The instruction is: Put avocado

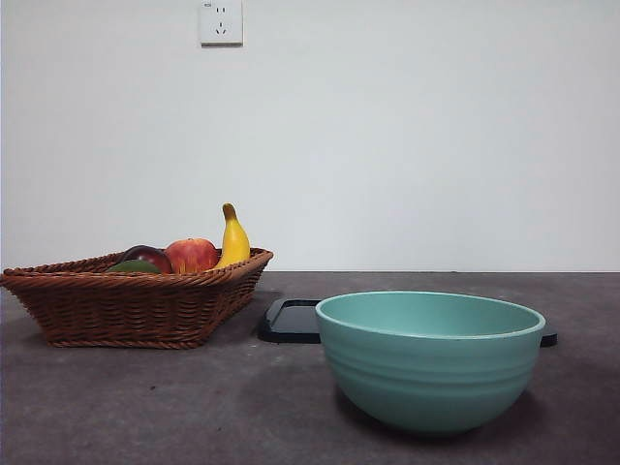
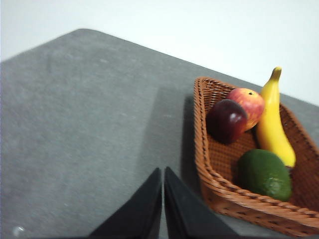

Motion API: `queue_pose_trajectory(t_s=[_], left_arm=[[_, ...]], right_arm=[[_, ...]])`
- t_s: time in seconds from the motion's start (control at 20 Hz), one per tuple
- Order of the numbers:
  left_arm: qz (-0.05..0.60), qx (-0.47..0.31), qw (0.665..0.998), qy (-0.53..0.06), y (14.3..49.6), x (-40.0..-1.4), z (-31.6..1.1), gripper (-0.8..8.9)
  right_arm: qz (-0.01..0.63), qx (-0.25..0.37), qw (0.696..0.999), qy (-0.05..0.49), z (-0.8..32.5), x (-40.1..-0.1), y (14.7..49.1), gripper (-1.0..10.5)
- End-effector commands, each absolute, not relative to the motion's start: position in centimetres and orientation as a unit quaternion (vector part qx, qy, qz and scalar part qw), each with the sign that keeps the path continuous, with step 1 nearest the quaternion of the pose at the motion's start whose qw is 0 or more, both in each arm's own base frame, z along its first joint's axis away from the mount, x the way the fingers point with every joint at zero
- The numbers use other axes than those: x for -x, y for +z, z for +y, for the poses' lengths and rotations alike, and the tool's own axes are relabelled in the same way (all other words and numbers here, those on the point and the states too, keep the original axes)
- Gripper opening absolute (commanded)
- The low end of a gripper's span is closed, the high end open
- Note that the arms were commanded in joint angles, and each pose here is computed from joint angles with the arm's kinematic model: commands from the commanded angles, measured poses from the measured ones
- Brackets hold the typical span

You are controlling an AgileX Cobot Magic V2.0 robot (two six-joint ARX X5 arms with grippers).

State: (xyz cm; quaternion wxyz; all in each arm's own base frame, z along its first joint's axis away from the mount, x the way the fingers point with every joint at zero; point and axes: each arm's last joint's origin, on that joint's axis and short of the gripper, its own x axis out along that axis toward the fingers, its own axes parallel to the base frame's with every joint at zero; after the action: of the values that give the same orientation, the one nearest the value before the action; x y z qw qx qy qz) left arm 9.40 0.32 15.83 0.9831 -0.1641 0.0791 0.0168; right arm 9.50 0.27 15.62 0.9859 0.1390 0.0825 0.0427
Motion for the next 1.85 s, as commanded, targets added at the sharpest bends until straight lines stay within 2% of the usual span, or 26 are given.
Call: queue_pose_trajectory(t_s=[0.05,0.25,0.5,0.85,1.25,1.45,1.6,1.85], left_arm=[[0.055,0.195,0.979,0.003,17.7,-9.1,0.3,0.09],[0.05,0.206,0.977,0.002,20.0,-8.6,0.2,0.09],[0.076,0.205,0.976,-0.026,23.7,-8.4,0.0,0.09],[0.15,0.169,0.968,-0.104,29.1,-9.1,-0.4,0.09],[0.26,0.134,0.938,-0.189,33.1,-10.4,-0.9,0.09],[0.32,0.115,0.917,-0.208,33.9,-10.5,-1.2,0.09],[0.363,0.098,0.899,-0.225,34.3,-10.2,-1.5,0.09],[0.381,0.092,0.889,-0.237,34.1,-9.8,-1.8,0.09]], right_arm=[[0.051,-0.164,0.984,0.049,0.3,-9.2,17.6,0.1],[0.039,-0.171,0.983,0.054,0.3,-8.6,19.7,0.1],[0.054,-0.172,0.981,0.074,0.5,-7.9,23.0,0.1],[0.138,-0.149,0.97,0.136,0.9,-7.8,28.2,0.1],[0.298,-0.12,0.916,0.24,1.7,-9.4,33.0,0.1],[0.36,-0.088,0.888,0.272,2.4,-10.1,34.2,0.1],[0.413,-0.047,0.857,0.305,3.5,-10.7,34.8,0.1],[0.443,-0.012,0.832,0.335,4.8,-11.0,34.3,0.1]])
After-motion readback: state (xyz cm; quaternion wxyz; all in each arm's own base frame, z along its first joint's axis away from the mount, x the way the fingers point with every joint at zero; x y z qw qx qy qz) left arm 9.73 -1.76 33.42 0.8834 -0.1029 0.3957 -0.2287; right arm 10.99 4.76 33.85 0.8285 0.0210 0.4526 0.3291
